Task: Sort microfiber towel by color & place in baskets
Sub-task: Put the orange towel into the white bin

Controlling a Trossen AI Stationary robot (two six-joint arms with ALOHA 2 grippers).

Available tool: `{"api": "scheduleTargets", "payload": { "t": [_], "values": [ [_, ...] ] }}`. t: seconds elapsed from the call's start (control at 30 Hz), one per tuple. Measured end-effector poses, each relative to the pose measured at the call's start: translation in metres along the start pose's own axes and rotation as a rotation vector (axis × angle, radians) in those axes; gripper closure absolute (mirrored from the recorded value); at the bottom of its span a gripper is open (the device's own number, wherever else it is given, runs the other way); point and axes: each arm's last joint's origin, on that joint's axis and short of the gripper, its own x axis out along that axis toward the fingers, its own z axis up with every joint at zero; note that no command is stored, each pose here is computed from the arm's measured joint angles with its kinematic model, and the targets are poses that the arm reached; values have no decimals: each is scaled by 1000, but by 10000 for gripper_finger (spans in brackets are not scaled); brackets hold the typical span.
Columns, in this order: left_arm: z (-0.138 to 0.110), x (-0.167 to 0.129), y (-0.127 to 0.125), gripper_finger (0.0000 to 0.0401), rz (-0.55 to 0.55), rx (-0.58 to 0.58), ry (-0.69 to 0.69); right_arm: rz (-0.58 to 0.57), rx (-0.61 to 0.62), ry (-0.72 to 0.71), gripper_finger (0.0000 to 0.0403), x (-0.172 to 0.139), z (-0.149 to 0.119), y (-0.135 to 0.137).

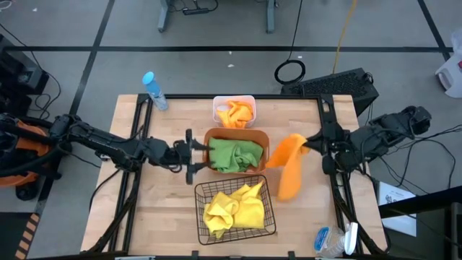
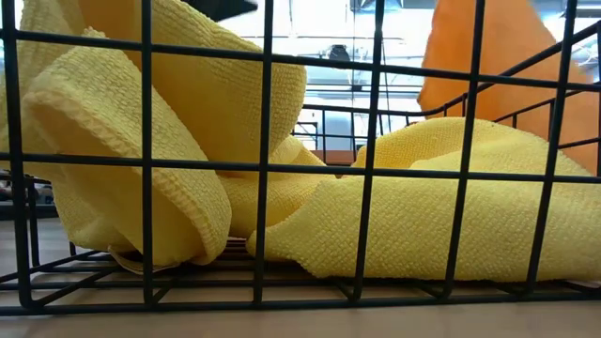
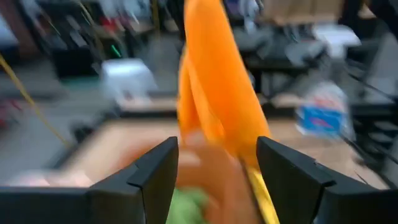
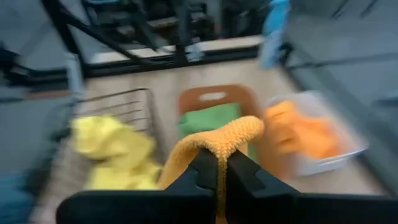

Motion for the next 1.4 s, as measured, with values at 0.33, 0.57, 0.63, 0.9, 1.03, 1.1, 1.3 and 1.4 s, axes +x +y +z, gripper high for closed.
{"api": "scheduleTargets", "payload": {
  "t": [0.33, 0.57, 0.63, 0.9, 1.03, 1.1, 1.3, 1.4],
  "values": [
    [71, 6, 55, 178, 279, -31, -64, -185, -43, -147, 403, -20, 30, -15],
    [101, 16, 70, 178, 289, -185, -60, -33, 176, -349, 402, -39, 67, -12],
    [110, 24, 71, 178, 275, -214, -72, 3, 241, -436, 402, -44, 81, -10],
    [159, 60, 63, 177, 159, -340, -168, 74, 424, -712, 402, -45, 130, 3],
    [186, 72, 54, 162, 96, -391, -187, 69, 462, -757, 402, -35, 146, 10],
    [199, 75, 49, 147, 65, -410, -181, 48, 455, -761, 402, -29, 152, 11],
    [216, 85, 37, 89, 8, -495, -158, -30, 420, -769, 402, -18, 164, 8],
    [215, 92, 33, 79, 27, -514, -150, -44, 395, -770, 402, -15, 166, 5]
  ]
}}
